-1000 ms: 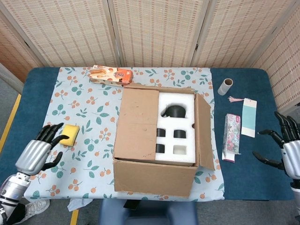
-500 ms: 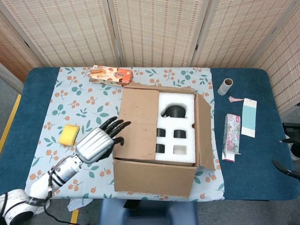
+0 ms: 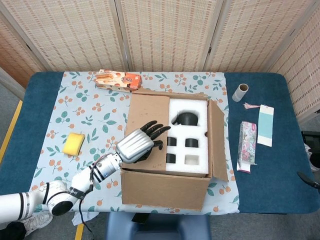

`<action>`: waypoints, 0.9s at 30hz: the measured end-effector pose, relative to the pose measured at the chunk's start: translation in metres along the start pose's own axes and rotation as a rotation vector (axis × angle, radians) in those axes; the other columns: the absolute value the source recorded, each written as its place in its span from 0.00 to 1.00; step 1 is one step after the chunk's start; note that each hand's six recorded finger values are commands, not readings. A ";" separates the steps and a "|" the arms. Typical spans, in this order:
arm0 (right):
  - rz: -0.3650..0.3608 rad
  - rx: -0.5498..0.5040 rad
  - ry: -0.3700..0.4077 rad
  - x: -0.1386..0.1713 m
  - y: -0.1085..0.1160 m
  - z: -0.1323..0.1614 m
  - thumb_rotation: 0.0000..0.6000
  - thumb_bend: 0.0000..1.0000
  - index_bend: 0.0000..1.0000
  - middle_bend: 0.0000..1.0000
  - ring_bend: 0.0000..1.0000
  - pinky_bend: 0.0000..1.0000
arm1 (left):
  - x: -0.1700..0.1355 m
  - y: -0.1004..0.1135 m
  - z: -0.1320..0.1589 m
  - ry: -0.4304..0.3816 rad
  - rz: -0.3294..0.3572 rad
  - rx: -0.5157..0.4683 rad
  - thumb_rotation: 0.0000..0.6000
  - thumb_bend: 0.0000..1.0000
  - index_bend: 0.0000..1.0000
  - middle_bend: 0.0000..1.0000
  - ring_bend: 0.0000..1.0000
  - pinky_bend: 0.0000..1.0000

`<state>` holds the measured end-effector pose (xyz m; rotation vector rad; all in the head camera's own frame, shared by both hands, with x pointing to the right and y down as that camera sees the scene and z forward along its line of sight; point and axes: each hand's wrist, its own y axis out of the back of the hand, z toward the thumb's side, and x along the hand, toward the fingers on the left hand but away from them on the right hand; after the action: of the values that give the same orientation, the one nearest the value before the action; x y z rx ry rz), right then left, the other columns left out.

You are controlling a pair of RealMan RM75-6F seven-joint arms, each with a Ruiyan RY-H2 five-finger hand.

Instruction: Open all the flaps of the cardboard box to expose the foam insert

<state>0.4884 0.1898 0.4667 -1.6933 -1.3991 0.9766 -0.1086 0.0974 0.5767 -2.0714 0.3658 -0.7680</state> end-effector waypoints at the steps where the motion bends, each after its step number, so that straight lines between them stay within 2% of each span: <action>1: 0.004 -0.003 -0.004 -0.001 0.000 -0.001 0.87 0.21 0.35 0.00 0.00 0.00 | 0.004 -0.002 -0.001 0.006 -0.001 0.002 1.00 1.00 0.41 0.02 0.00 0.00; 10: 0.056 -0.017 -0.027 -0.010 -0.005 -0.009 0.87 0.21 0.34 0.00 0.00 0.00 | 0.045 -0.015 0.006 0.017 -0.020 -0.002 1.00 1.00 0.43 0.01 0.00 0.00; 19: 0.082 -0.027 -0.051 -0.017 -0.006 -0.015 0.87 0.21 0.34 0.00 0.00 0.00 | 0.060 -0.025 0.010 0.005 -0.048 0.006 1.00 1.00 0.42 0.01 0.00 0.00; 27: 0.092 -0.033 -0.051 -0.019 -0.007 -0.015 0.87 0.21 0.34 0.00 0.00 0.00 | 0.059 -0.030 0.005 0.018 -0.044 0.047 1.00 1.00 0.47 0.01 0.00 0.00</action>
<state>0.4964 0.1716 0.4818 -1.7823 -1.3877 1.0596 -0.0611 0.0872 0.6218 -2.0353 0.3100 -0.8139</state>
